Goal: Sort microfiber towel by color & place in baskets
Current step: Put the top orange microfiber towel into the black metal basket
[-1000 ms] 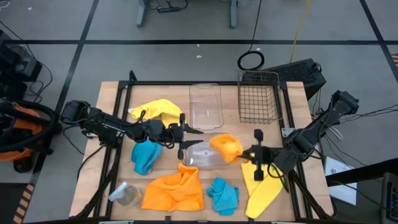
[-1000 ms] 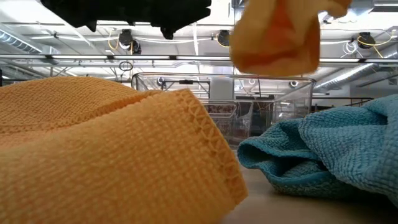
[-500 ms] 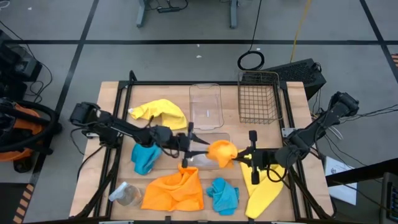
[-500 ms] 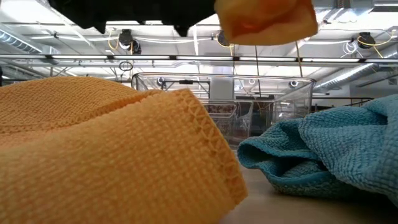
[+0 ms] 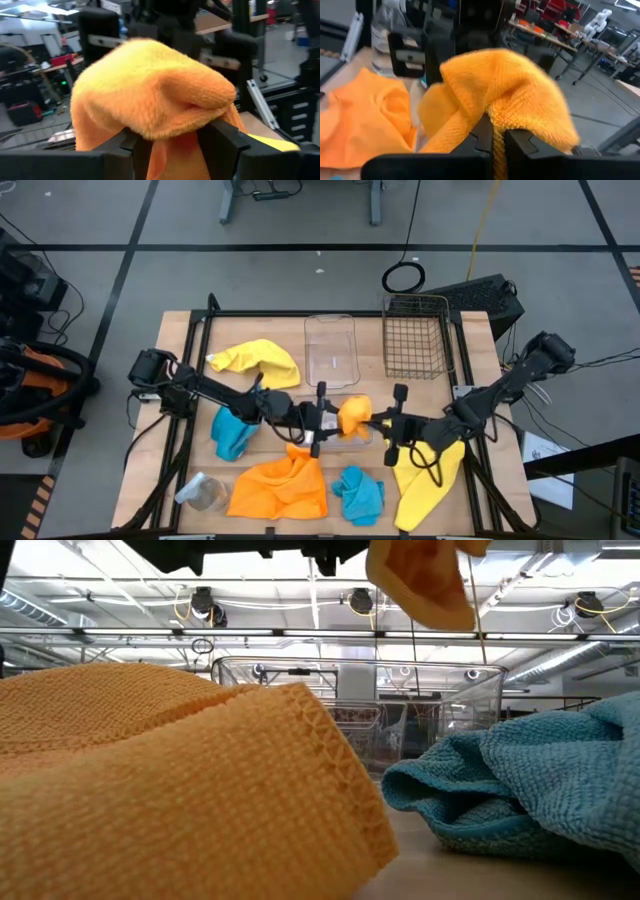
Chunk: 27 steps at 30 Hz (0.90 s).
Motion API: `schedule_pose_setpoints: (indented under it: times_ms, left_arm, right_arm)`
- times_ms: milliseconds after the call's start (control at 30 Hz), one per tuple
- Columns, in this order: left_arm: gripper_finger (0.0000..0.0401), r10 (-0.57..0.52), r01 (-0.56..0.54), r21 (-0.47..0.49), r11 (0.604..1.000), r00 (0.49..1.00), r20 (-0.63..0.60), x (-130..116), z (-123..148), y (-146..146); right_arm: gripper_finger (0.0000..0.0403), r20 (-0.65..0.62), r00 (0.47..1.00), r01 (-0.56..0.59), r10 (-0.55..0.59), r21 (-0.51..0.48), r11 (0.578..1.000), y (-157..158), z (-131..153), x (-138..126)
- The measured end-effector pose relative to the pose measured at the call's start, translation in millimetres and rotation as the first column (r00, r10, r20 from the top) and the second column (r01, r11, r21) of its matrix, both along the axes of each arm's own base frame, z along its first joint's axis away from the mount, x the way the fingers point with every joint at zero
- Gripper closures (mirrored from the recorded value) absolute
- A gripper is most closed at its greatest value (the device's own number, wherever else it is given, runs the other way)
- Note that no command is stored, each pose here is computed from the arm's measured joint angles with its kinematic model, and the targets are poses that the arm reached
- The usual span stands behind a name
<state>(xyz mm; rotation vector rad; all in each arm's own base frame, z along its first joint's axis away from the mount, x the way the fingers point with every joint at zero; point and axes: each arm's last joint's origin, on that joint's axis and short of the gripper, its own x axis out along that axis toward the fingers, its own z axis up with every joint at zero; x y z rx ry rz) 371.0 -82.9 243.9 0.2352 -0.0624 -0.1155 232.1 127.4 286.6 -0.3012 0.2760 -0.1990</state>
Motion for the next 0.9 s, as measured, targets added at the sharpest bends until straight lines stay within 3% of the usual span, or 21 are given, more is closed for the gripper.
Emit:
schedule_pose_setpoints:
  times_ms: [133,233,633,733,900]
  left_arm:
    - [0.0246,0.047,-0.047,0.007,0.999,0.999,-0.008,-0.4,-1.0,-1.0]
    - [0.0246,0.053,-0.053,0.009,0.999,0.999,-0.009,-0.4,-1.1,-1.0]
    - [0.0246,0.047,-0.048,0.014,0.999,0.999,0.025,-0.8,2.3,-1.8]
    - [0.0246,0.049,-0.051,0.034,0.998,0.997,0.051,-0.9,4.6,-1.6]
    - [0.0246,0.049,-0.050,0.034,0.998,0.997,0.055,-1.0,5.1,-1.9]
  right_arm:
    - [0.0384,0.000,0.997,0.072,-0.072,0.037,0.997,1.1,-8.5,6.1]
    - [0.0355,0.001,0.993,0.119,-0.120,0.060,0.991,1.5,-13.1,8.0]
    - [0.0103,-0.004,0.992,0.124,-0.125,0.162,0.979,1.5,-17.3,10.1]
    - [0.0084,-0.022,0.997,0.073,-0.070,0.214,0.974,0.3,-19.0,13.5]
    - [0.0092,-0.026,0.996,0.086,-0.082,0.213,0.973,-2.5,-22.7,19.3]
